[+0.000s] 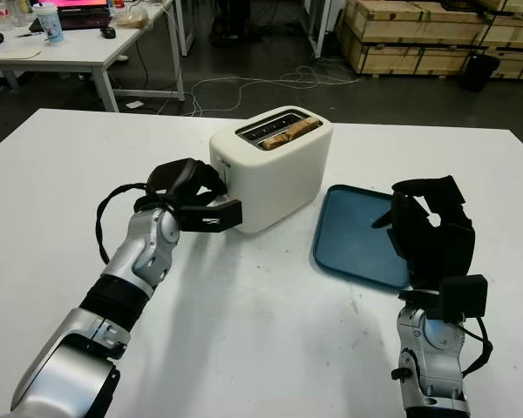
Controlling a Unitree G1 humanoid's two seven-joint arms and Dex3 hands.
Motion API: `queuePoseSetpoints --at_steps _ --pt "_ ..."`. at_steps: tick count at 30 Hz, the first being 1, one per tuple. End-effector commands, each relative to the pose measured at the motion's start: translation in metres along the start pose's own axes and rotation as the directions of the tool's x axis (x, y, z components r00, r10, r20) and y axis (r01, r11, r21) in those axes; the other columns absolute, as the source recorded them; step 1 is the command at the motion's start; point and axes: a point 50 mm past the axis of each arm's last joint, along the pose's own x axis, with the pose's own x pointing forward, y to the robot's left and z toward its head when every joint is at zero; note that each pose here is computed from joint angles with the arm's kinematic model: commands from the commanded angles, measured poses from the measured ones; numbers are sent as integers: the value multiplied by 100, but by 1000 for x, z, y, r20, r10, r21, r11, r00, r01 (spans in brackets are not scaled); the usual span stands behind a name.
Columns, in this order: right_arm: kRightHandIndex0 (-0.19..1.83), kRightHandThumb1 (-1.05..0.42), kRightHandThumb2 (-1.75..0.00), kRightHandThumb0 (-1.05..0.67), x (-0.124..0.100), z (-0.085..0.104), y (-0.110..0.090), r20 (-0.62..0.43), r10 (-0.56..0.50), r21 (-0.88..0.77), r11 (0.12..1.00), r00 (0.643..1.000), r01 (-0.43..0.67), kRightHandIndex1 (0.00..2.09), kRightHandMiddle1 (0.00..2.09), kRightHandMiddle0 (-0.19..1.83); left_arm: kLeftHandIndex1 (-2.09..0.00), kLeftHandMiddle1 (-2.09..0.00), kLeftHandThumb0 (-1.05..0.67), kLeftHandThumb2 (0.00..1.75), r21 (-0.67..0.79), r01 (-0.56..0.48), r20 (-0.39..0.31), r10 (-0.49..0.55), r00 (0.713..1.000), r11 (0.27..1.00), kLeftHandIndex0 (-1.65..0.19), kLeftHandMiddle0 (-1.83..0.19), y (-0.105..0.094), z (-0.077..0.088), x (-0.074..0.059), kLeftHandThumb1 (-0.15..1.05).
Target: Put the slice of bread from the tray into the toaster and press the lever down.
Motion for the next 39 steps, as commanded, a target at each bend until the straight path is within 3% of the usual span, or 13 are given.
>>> queuePoseSetpoints --at_steps 1,7,9,13,14,16,19,22,23,26,28,32,39 --pt "74 -92 -34 -43 7 6 5 30 29 2 1000 999 -29 175 168 53 -4 -49 -22 51 15 425 67 -425 903 905 -78 -68 -93 27 -28 92" --pt "74 -92 -34 -44 8 9 7 43 30 6 1000 999 -31 175 169 53 -2 -55 -21 56 -49 389 119 -381 917 920 -74 -56 -74 29 -35 92" --pt "74 -92 -34 -45 8 9 8 45 31 2 1000 999 -31 175 168 54 -1 -55 -19 56 -83 368 168 -351 921 926 -73 -53 -64 30 -39 92" --pt "74 -92 -34 -45 8 9 9 46 33 7 999 998 -33 175 169 54 -2 -63 -22 51 -173 223 264 -173 949 959 -74 -65 -37 27 -49 92" --pt "74 -92 -34 -44 8 9 9 45 33 8 999 998 -33 175 169 54 -2 -79 -22 49 -213 167 283 -102 954 963 -76 -70 -30 25 -52 92" --pt "73 -92 -34 -45 8 8 9 41 33 16 999 999 -34 175 169 53 -4 -151 -25 49 -319 20 295 79 952 948 -81 -79 -12 20 -57 92" --pt "74 -92 -33 -46 8 7 10 29 38 26 999 999 -39 175 170 53 -9 -172 -29 43 -460 -156 263 302 916 874 -90 -85 9 11 -63 92" --pt "76 -92 -33 -47 10 1 11 -15 47 1 999 999 -47 175 169 52 -18 -174 -32 42 -563 -274 209 455 865 780 -103 -84 29 -1 -67 92" --pt "76 -92 -33 -47 11 -3 11 -32 49 -8 999 998 -49 175 167 53 -33 -174 -33 45 -578 -297 193 481 855 760 -99 -83 34 -4 -67 92" --pt "77 -92 -32 -49 18 -17 11 -90 67 6 998 994 -66 175 160 56 -113 -175 -34 45 -601 -357 159 545 823 715 -61 -74 49 -15 -69 92" --pt "78 -92 -31 -51 21 -22 11 -109 73 6 997 991 -73 175 157 57 -126 -175 -36 44 -627 -378 138 574 807 682 -54 -71 56 -20 -70 92" --pt "82 -92 -32 -52 29 -22 13 -100 64 -7 998 993 -65 175 151 61 -133 -175 -38 39 -726 -367 87 607 790 581 -50 -59 61 -27 -75 92" --pt "80 -92 -31 -50 45 -18 9 -36 16 -80 997 999 -19 163 128 72 -88 -142 -40 29 -771 -361 28 594 804 524 -66 -60 51 -37 -92 92"
